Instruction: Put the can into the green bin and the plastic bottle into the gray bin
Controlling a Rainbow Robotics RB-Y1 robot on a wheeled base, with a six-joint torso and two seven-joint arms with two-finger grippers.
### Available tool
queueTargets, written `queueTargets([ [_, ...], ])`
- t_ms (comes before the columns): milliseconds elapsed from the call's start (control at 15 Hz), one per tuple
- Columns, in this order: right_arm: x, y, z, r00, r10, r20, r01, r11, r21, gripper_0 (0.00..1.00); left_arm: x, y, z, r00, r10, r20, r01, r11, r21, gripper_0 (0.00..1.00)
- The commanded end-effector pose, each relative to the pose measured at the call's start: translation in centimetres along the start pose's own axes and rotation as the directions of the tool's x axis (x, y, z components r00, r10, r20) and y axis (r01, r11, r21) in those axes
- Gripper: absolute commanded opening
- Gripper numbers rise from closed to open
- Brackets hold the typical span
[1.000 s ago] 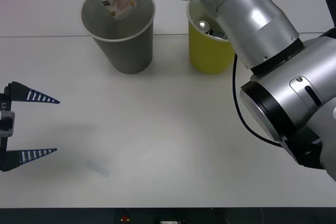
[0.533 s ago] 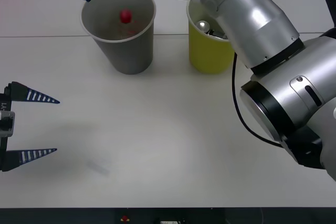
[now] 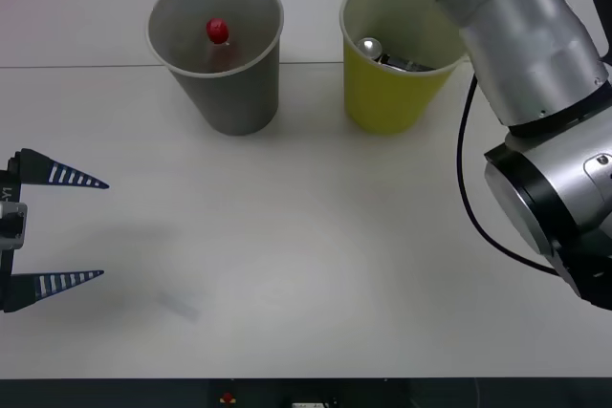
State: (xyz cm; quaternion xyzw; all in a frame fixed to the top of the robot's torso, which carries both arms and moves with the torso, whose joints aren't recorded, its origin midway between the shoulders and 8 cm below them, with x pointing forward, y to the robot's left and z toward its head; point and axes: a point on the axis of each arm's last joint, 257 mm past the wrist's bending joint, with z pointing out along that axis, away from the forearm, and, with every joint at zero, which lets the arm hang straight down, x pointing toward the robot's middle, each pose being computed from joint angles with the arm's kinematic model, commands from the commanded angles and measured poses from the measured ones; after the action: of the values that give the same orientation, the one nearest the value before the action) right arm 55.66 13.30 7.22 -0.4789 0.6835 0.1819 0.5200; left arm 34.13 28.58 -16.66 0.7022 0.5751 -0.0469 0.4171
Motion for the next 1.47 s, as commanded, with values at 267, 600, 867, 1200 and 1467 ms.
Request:
queueTargets([
  [267,3.0,1.6,-6.1,0.996,-0.068,0.064,0.071,0.9966,-0.041,1.0,0.0,0.0,0.0,1.0,0.0,0.0,0.0,1.0,0.0,1.0],
  [600,7.8,3.8,-11.1,0.989,-0.117,0.094,0.127,0.9863,-0.106,1.0,0.0,0.0,0.0,1.0,0.0,0.0,0.0,1.0,0.0,1.0],
  [867,11.1,5.6,-14.4,0.981,-0.166,0.103,0.181,0.9698,-0.164,1.0,0.0,0.0,0.0,1.0,0.0,0.0,0.0,1.0,0.0,1.0],
  [1200,17.1,6.2,-17.7,0.963,-0.253,0.092,0.267,0.9384,-0.219,1.0,0.0,0.0,0.0,1.0,0.0,0.0,0.0,1.0,0.0,1.0],
  [1467,21.7,6.5,-20.3,0.953,-0.299,0.039,0.3,0.9286,-0.218,1.0,0.0,0.0,0.0,1.0,0.0,0.0,0.0,1.0,0.0,1.0],
])
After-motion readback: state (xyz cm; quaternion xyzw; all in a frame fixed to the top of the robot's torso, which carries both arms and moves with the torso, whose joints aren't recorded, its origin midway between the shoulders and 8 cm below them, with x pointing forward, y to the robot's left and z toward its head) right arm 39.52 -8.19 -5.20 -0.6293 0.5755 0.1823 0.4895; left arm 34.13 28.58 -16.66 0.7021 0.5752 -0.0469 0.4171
